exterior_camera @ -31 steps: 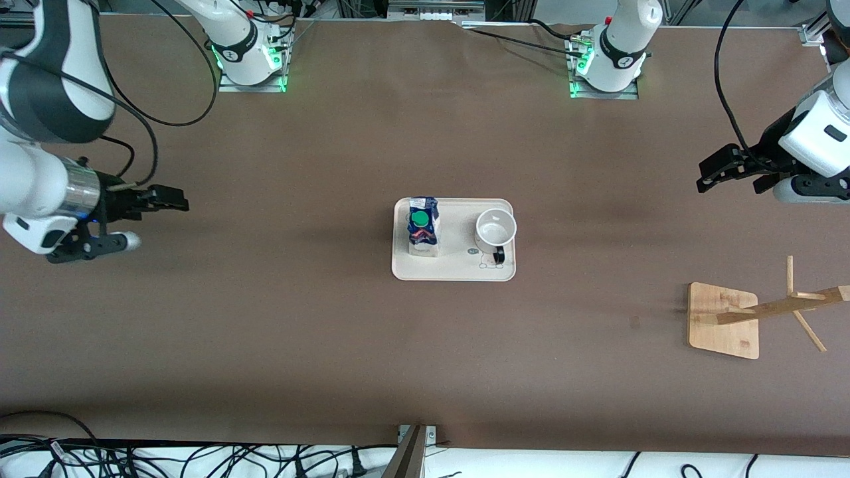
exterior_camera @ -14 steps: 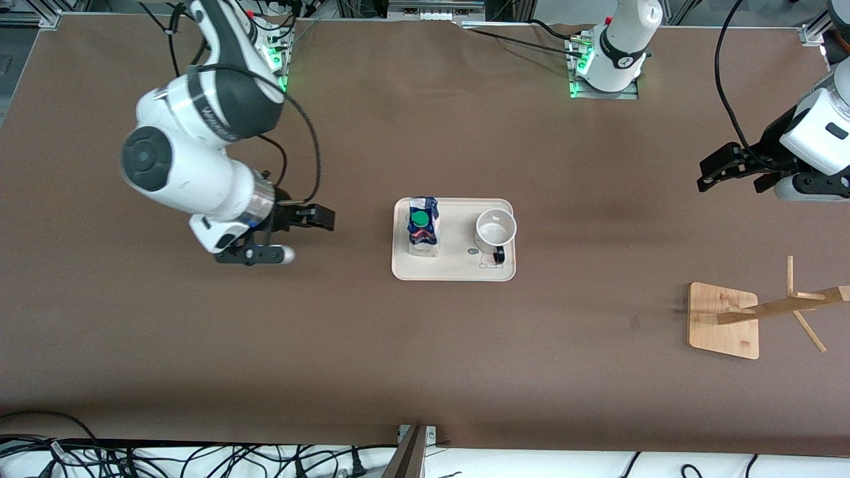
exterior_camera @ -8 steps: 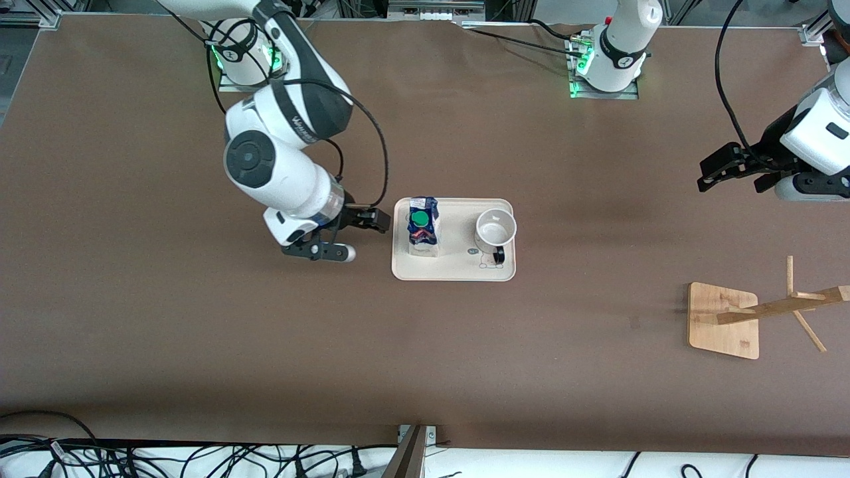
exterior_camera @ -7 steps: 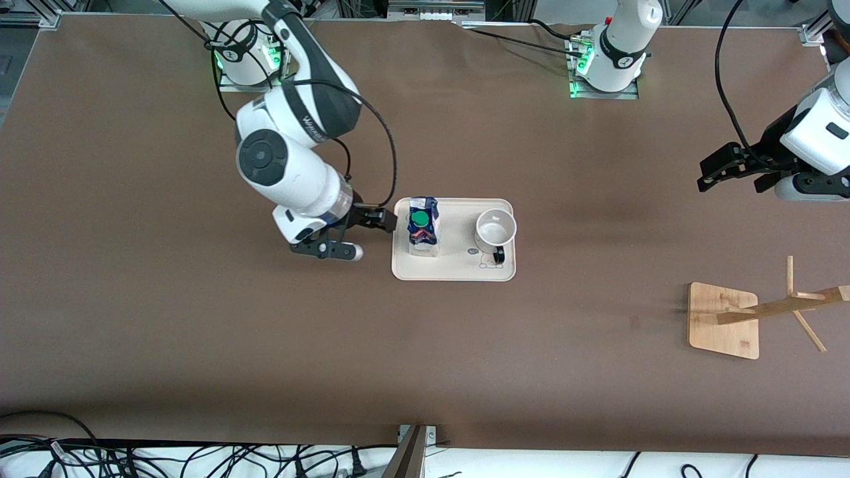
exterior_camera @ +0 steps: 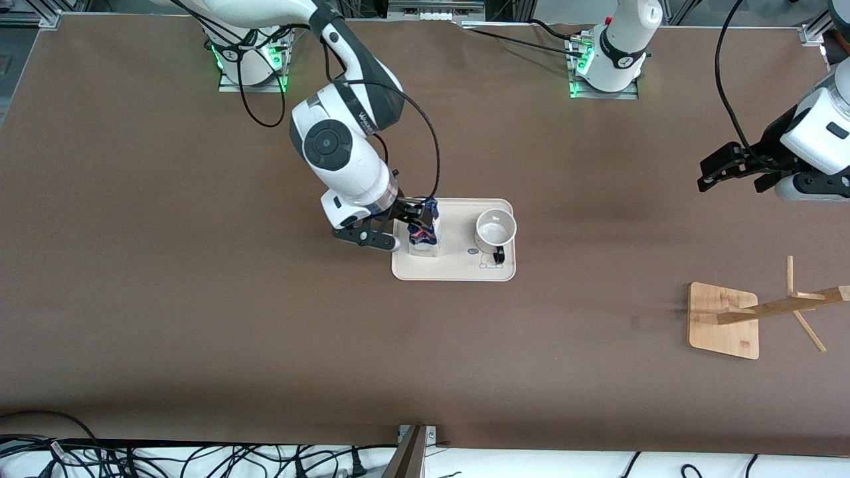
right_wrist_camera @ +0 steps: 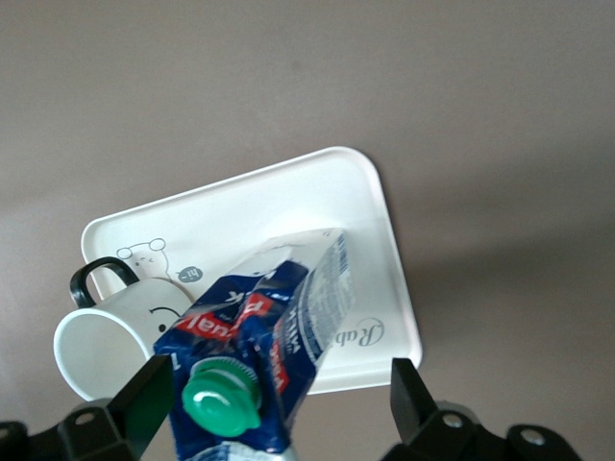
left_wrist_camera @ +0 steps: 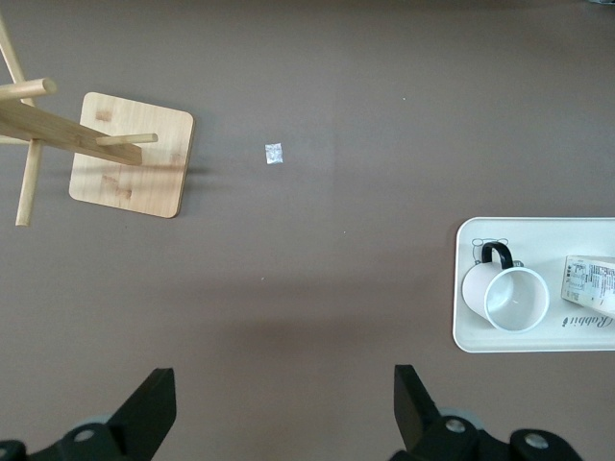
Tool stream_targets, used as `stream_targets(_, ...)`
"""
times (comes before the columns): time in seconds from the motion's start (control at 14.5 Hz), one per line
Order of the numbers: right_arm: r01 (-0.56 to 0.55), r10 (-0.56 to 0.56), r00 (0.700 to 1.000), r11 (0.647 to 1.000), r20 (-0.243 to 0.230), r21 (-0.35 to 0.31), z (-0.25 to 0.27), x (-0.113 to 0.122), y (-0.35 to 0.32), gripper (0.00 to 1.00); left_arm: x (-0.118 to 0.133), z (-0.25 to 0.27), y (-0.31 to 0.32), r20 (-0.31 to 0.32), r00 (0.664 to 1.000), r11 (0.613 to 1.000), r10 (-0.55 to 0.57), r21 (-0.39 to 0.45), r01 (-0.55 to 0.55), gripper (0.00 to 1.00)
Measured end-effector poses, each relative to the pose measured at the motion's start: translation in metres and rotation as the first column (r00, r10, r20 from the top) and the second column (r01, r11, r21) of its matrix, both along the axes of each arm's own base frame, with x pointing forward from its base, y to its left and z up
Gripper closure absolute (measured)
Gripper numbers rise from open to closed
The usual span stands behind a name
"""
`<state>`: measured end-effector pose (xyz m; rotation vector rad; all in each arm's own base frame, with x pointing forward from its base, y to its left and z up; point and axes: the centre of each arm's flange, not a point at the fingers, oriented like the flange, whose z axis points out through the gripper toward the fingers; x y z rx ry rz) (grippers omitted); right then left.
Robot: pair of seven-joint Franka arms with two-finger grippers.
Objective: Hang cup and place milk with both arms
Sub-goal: 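Lower the right gripper around the milk carton and close it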
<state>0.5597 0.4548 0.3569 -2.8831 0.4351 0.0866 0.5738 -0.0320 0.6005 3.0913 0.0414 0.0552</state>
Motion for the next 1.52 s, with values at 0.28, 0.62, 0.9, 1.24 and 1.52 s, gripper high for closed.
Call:
stream_targets(0.28, 0.008, -0.008, 1.0, 1.0, 0.0, 0.002, 0.0, -0.004, 0.007, 0.0, 0.0, 0.0, 0.0, 0.0, 1.0, 1.0, 0.0, 0.0, 0.0, 0.0)
stream_targets(0.62, 0.001, -0.001, 1.0, 1.0, 0.001, 0.003, 0.001, -0.008, 0.012, 0.0, 0.0, 0.0, 0.0, 0.0, 1.0, 1.0, 0.0, 0.0, 0.0, 0.0)
stream_targets(0.9, -0.018, 0.018, 1.0, 1.0, 0.0, -0.002, -0.003, -0.017, 0.022, 0.0, 0.0, 0.0, 0.0, 0.001, 1.0, 1.0, 0.0, 0.0, 0.0, 0.0)
stream_targets(1.24, -0.052, 0.053, 0.999, 0.997, 0.01, -0.058, -0.022, -0.019, 0.025, 0.0, 0.0, 0.001, 0.0, 0.001, 1.0, 1.0, 0.0, 0.0, 0.0, 0.0)
stream_targets(1.52, -0.052, 0.052, 0.999, 0.996, -0.003, -0.074, -0.038, -0.018, 0.024, 0.0, 0.0, 0.001, 0.0, 0.001, 1.0, 1.0, 0.0, 0.0, 0.0, 0.0)
